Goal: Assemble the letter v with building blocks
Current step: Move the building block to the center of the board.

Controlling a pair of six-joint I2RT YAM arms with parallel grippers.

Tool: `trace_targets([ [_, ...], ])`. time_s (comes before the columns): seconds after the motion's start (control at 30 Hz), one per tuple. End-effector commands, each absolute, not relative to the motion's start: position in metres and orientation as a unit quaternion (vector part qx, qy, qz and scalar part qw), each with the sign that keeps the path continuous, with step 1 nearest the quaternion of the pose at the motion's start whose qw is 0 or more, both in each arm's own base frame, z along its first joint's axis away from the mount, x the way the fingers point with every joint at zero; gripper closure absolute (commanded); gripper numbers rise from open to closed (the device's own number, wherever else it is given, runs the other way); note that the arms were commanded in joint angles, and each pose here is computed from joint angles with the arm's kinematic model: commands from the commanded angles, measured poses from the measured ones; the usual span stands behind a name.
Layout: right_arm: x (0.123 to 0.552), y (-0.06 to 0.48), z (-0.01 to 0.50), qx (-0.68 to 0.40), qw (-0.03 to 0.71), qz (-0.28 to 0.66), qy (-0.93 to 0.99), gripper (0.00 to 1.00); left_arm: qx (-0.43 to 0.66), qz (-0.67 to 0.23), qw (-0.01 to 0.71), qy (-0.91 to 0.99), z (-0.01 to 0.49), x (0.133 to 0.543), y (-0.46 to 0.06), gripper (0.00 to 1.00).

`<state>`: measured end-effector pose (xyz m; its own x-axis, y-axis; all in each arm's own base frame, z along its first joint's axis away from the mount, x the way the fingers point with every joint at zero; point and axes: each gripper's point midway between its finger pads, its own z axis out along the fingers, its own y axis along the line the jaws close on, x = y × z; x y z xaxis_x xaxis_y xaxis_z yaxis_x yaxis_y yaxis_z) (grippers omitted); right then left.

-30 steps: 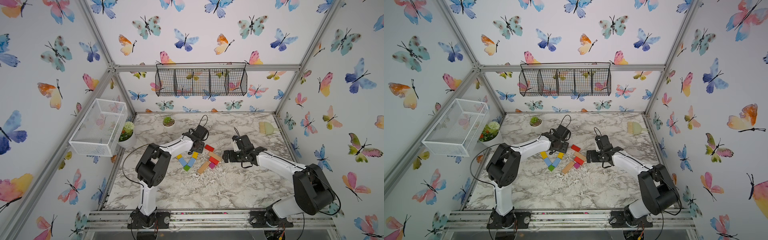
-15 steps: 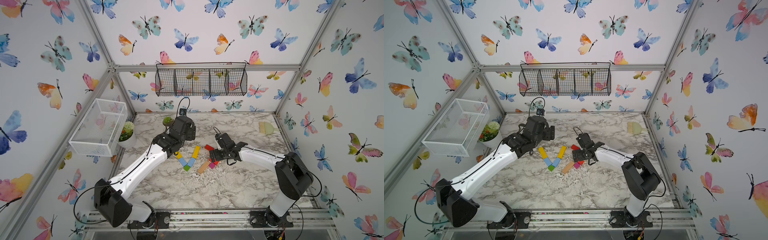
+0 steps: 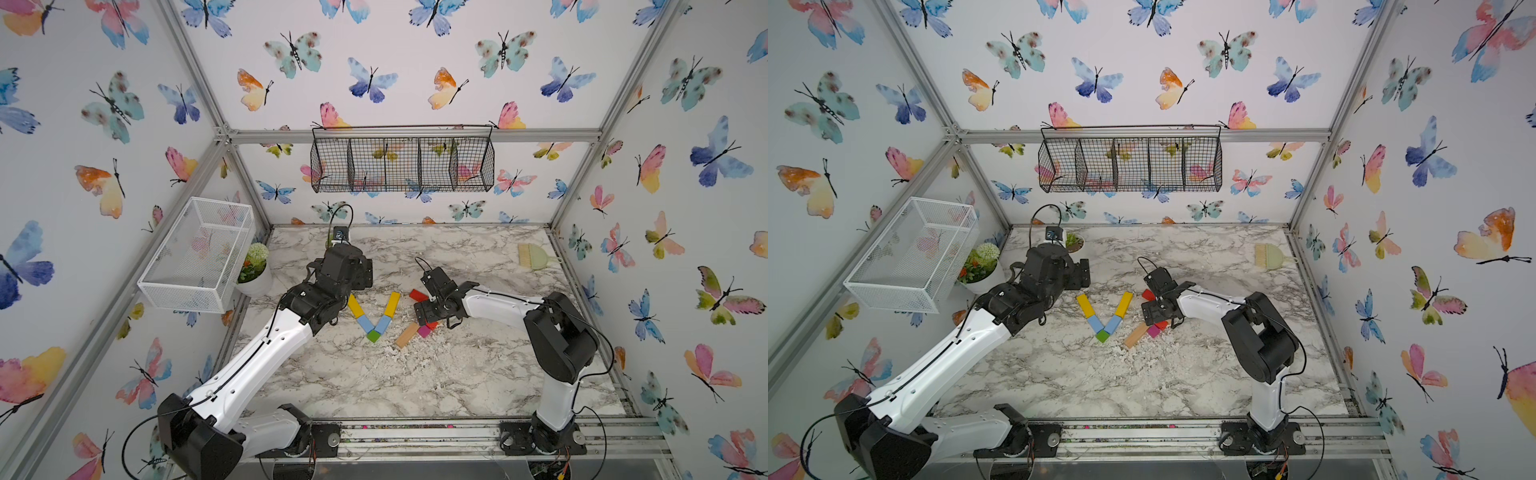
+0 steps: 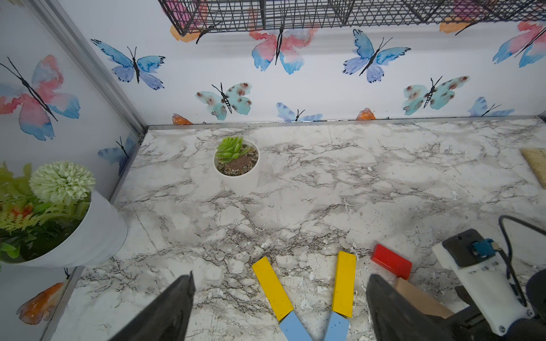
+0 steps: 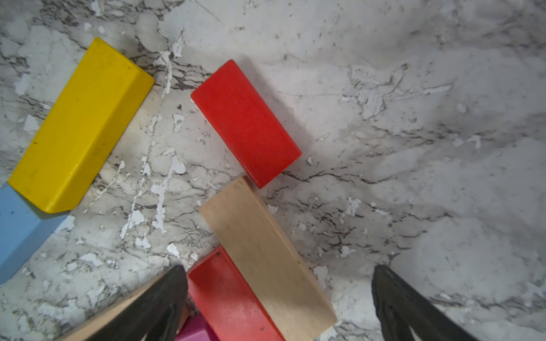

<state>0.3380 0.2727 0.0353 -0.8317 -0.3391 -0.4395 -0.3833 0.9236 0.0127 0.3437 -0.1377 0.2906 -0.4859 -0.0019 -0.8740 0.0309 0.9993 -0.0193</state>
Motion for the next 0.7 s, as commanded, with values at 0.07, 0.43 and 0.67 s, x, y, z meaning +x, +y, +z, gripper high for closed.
trace_targets([
  [0.07,0.339,0.281,0.031,-0.209,0.213,0.033,0.954,0.01,-0.007,-0.023,0.519,0.855,0.299,0.338,-0.130,0.07],
  [0.43,0.339,0.281,0.009,-0.213,0.189,0.015,0.958,0.01,-0.010,-0.027,0.521,0.853,0.301,0.339,-0.128,0.06],
  [0.67,0.336,0.274,0.003,-0.211,0.182,0.002,0.960,0.01,-0.011,-0.030,0.521,0.853,0.302,0.340,-0.128,0.06],
])
